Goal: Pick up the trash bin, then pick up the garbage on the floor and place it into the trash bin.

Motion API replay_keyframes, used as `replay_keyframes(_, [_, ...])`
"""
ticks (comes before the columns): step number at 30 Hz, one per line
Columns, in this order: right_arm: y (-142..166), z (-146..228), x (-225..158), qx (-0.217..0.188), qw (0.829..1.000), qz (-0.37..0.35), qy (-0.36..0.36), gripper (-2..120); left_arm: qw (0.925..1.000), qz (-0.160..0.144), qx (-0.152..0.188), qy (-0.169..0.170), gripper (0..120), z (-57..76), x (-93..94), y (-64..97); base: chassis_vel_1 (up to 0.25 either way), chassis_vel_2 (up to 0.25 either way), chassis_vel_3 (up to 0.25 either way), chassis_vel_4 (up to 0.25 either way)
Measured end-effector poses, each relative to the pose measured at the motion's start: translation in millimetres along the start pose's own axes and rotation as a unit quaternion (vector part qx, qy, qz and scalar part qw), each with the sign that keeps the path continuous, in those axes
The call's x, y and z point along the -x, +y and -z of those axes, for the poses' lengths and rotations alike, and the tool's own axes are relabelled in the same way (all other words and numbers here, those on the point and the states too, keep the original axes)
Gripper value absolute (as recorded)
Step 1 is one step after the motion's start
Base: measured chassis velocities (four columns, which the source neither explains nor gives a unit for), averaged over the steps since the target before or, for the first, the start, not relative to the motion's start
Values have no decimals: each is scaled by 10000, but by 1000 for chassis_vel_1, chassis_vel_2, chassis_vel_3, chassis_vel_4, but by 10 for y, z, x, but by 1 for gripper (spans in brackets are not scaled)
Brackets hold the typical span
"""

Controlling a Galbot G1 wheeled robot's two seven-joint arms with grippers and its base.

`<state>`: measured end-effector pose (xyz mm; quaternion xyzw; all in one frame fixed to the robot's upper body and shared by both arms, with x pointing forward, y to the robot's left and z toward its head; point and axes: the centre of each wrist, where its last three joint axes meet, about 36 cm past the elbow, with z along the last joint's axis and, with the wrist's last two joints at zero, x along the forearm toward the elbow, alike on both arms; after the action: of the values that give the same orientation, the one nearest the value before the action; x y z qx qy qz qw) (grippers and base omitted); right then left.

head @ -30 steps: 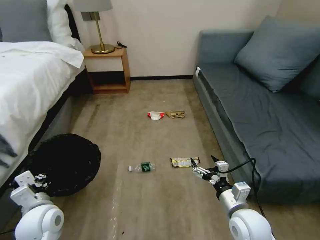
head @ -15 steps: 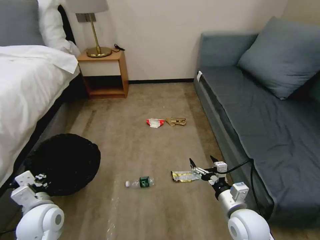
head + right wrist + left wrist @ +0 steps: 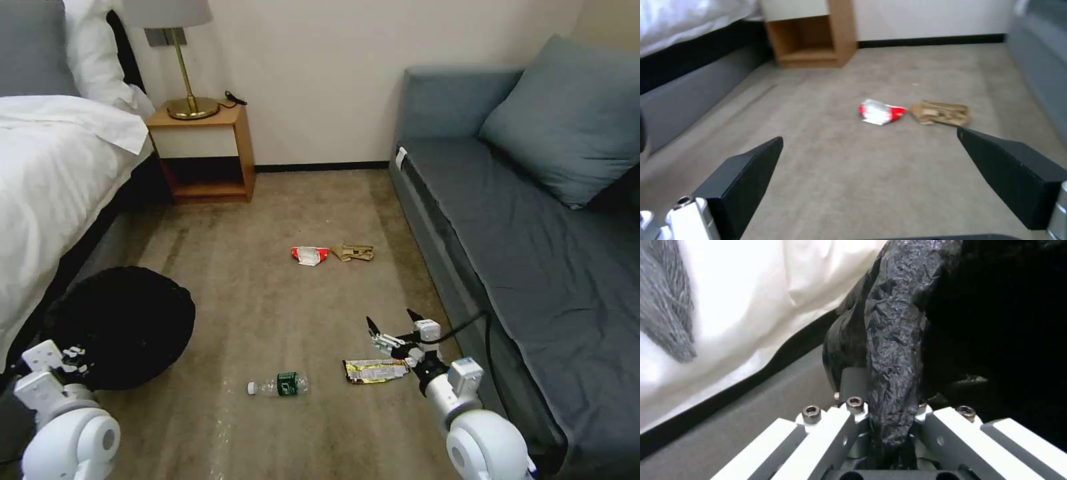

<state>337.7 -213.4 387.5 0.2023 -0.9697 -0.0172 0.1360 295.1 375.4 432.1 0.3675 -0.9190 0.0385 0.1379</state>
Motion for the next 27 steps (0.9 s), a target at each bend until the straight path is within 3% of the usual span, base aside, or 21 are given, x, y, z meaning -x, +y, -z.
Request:
replay_keyframes(3, [-103,81,352,-239,9985,458,177,100,9998,-109,91,-159,3,-2,13,15,0,0,0,0])
replay_keyframes(10, [-270,65,1066,-878,9853,1316,652,100,9989,-38,344,-310,3,-109,45,32,0,0,0,0])
replay_keyframes(13, [-206,-48,1547,-1330,9688,1850,970,100,9985,58,413,-344,3,-170,68,44,0,0,0,0])
replay_keyframes(15, [-194,-86,1661,-1469,9629,2015,1033,100,9985,83,413,-340,3,-175,65,58,0,0,0,0])
replay_keyframes(18, [-117,-210,1986,-1818,9407,2558,1287,100,9983,105,469,-318,3,-201,45,108,0,0,0,0])
replay_keyframes(27, [374,-570,2254,-2147,8997,3382,1732,100,9980,-11,520,-368,3,-203,-56,41,0,0,0,0])
